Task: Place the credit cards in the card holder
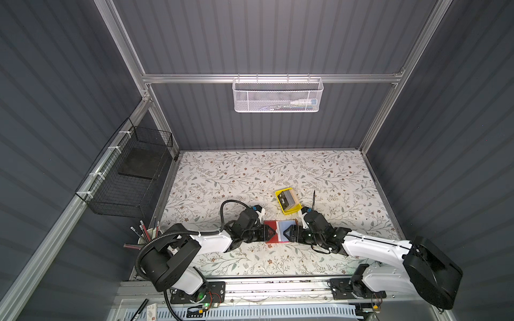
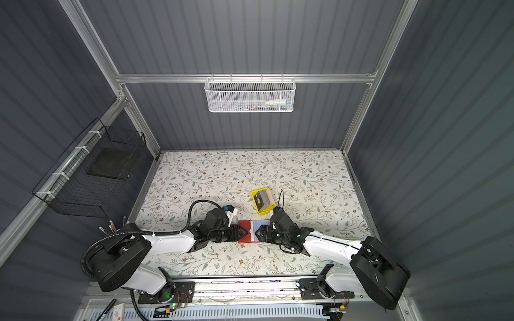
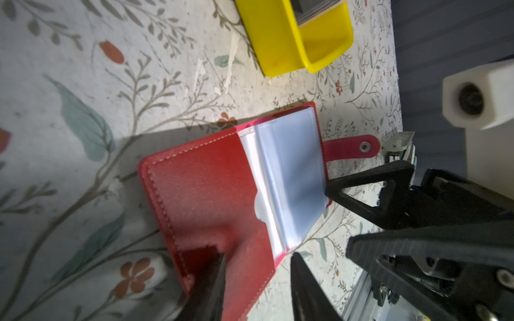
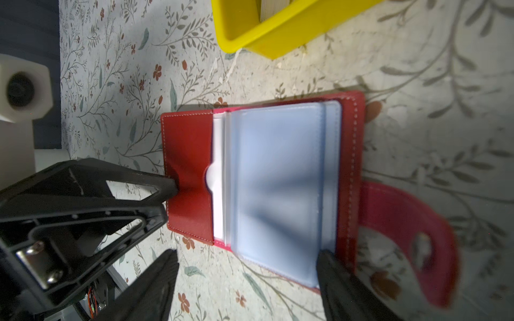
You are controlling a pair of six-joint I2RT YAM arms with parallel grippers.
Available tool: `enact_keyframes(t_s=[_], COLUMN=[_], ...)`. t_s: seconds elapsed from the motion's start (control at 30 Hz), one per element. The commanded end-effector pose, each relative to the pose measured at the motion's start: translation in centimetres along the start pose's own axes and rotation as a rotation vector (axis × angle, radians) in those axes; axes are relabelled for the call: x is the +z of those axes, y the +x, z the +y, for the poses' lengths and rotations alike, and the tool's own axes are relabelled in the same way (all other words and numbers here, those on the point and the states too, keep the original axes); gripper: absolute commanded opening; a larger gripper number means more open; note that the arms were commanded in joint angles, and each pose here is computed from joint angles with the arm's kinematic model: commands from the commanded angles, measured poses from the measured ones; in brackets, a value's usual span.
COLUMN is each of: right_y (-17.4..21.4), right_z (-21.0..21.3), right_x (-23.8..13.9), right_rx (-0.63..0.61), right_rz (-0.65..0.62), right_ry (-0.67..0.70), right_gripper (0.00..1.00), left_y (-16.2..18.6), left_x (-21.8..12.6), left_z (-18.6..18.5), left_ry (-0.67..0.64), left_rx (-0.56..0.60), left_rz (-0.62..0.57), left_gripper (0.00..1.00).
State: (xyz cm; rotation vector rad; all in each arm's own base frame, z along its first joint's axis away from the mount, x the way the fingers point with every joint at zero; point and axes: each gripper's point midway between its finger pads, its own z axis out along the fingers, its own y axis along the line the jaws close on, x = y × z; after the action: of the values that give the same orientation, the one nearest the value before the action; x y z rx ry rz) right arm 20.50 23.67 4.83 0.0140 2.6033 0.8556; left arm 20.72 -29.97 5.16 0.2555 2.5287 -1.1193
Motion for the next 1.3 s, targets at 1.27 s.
enact_keyframes(t_s=[1.27], right_y=[-14.5], right_z=[-0.7], right_x=[-4.6], right_rx=[-0.194], right_rz=[-0.165], right_ry=[0.206], right_gripper=[0.87], left_y=[-8.1], left_x=[1.5], left_z=[-1.6], left_ry=[-0.064], left_rx=[0.045], left_rz=[-0.071], left_gripper=[0.41])
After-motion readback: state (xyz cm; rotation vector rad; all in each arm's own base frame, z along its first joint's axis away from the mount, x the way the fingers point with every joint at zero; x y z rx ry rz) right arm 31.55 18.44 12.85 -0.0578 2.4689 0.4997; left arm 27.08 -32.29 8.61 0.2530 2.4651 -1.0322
